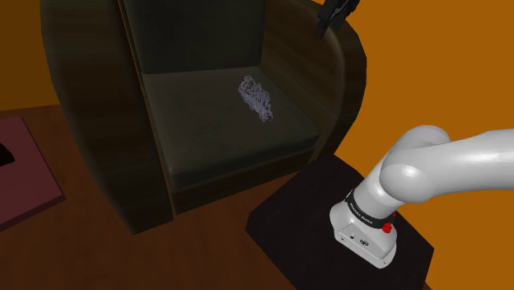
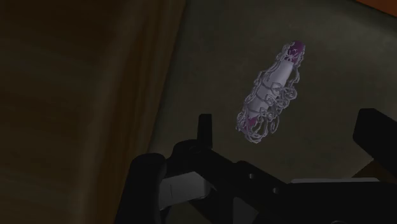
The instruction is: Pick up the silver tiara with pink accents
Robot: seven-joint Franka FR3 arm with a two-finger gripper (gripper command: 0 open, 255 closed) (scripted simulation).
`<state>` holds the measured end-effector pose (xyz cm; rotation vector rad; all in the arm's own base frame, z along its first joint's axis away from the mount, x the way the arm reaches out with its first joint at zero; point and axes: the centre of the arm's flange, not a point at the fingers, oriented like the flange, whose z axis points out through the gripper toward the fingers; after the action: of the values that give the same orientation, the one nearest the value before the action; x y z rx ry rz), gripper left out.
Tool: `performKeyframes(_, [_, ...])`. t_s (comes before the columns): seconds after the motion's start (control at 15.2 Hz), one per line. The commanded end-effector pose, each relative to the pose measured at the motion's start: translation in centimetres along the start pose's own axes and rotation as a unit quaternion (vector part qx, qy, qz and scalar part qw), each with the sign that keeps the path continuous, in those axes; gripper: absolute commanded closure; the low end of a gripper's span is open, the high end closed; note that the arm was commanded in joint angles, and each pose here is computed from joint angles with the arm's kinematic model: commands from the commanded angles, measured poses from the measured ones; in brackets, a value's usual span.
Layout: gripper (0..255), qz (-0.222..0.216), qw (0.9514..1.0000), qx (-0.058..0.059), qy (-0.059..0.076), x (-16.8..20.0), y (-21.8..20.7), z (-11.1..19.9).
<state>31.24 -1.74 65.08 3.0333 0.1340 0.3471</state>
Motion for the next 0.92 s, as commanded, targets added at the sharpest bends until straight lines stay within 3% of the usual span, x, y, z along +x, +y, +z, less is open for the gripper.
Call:
performKeyframes(0.0, [0, 0.0, 1.0, 0.0, 0.0, 0.0, 0.0, 0.0])
performKeyframes(0.4, [0, 0.063, 0.9979, 0.003, -0.015, 4.3, -2.1, 6.6])
performKeyframes(0.86, [0, 0.137, 0.99, 0.007, -0.033, 9.3, -3.9, 14.4])
